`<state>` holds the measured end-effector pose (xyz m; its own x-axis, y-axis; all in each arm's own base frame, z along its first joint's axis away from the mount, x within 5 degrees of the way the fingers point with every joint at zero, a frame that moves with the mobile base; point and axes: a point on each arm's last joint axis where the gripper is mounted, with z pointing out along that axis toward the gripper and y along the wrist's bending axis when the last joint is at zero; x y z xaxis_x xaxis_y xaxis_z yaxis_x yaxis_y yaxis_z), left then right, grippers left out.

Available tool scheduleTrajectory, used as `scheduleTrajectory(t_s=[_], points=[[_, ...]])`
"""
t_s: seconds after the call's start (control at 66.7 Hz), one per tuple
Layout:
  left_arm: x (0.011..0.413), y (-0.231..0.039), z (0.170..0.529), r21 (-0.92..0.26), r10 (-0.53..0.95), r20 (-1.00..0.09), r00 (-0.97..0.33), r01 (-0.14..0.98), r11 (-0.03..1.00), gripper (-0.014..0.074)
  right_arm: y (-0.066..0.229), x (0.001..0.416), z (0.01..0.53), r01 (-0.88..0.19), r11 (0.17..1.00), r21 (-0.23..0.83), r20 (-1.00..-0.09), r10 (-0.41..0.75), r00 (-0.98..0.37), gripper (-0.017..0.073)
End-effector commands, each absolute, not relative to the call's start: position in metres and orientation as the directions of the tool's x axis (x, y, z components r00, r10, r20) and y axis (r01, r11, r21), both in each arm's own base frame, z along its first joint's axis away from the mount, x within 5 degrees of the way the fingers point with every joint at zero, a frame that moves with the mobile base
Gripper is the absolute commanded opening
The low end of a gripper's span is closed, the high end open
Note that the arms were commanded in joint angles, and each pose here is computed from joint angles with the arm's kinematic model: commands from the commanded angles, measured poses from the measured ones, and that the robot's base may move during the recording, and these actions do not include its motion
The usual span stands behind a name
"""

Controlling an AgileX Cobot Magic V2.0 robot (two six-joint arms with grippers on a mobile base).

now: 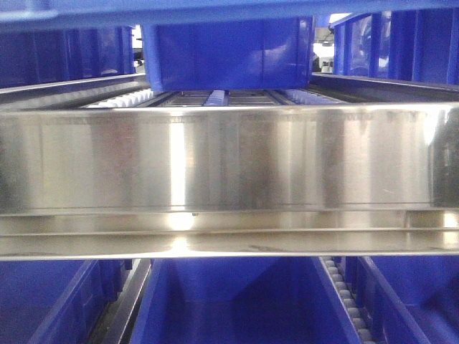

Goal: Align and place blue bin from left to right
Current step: 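Lower both grippers onto the bin's side rims and close them, then lift the gripped blue bin up off the roller shelf with both grippers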

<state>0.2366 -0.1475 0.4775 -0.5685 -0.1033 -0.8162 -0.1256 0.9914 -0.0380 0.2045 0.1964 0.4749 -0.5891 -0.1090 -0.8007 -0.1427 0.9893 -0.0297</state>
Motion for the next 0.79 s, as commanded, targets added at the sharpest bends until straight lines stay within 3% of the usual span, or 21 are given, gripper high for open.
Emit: scheduleTrajectory(t_s=[0.0,0.27,0.78], points=[[0.213,-0.165,0.478,-0.155,-0.135,-0.827,-0.546,-0.009,0.988,-0.0111,0.219,0.18,0.474,-0.27,0.959,0.085,-0.817,-0.089,-0.57,-0.0164],[0.193,-0.163,0.477,-0.158,-0.116,-0.834,-0.539,0.032,0.987,-0.0111,0.222,0.145,0.479,-0.33,0.936,0.125,-0.839,-0.078,-0.539,-0.0164],[0.192,-0.141,0.494,-0.156,-0.124,-0.855,-0.504,0.021,0.988,-0.0111,0.212,0.153,0.469,-0.296,0.95,0.095,-0.824,-0.092,-0.559,-0.0166]])
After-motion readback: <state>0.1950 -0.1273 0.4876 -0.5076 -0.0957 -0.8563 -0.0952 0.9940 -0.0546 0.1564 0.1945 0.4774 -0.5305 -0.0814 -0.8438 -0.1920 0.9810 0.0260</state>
